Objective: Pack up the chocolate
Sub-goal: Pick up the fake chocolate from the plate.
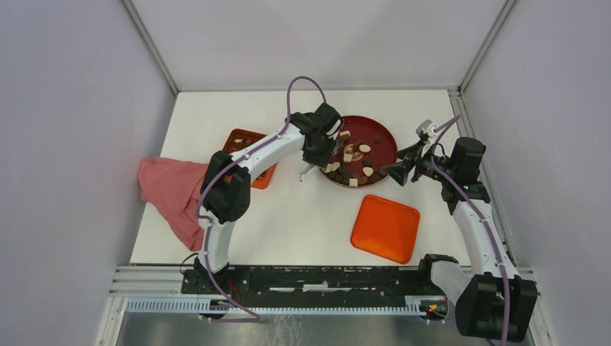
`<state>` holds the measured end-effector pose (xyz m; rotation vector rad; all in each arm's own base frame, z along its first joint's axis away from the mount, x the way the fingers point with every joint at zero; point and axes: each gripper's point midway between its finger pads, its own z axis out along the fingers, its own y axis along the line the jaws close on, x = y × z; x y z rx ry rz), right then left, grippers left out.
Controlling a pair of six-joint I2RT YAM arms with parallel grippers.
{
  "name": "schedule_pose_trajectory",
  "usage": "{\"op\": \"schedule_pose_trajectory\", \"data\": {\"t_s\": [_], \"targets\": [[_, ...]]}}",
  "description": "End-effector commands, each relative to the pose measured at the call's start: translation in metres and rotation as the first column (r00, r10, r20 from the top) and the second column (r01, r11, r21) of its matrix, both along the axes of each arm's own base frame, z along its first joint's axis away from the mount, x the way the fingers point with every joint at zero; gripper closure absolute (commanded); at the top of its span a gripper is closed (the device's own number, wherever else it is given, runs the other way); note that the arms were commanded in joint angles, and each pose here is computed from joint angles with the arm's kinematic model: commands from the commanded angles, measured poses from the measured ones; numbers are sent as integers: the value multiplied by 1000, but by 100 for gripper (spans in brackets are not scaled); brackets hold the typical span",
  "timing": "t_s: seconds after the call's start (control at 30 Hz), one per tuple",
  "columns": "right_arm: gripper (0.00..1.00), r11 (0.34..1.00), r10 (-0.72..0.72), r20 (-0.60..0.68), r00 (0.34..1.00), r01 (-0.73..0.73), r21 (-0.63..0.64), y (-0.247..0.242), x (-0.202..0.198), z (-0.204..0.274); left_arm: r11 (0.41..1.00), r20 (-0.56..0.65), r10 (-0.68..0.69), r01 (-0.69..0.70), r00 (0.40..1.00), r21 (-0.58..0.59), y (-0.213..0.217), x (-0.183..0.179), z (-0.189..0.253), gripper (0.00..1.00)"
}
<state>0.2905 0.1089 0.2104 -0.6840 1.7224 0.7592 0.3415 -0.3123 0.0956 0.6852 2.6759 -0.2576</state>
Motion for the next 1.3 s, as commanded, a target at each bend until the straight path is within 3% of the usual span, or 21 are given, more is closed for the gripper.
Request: {"op": "schedule_pose_trajectory", "data": {"t_s": [0.0,0.97,1.17,1.27], "targets": [[27,1000,20,35,999,-20,2,2,0,5,998,30,-54,55,998,-37,-11,6,15,58],[27,1000,22,36,999,-22,3,2,-1,5,999,18,-52,52,998,4,-10,11,1,54],[27,1000,22,36,999,-22,3,2,-1,5,999,22,-51,51,998,0,-14,15,1,55],[27,1000,22,36,999,-22,2,2,-1,5,999,23,-50,50,998,0,-14,17,2,62]]}}
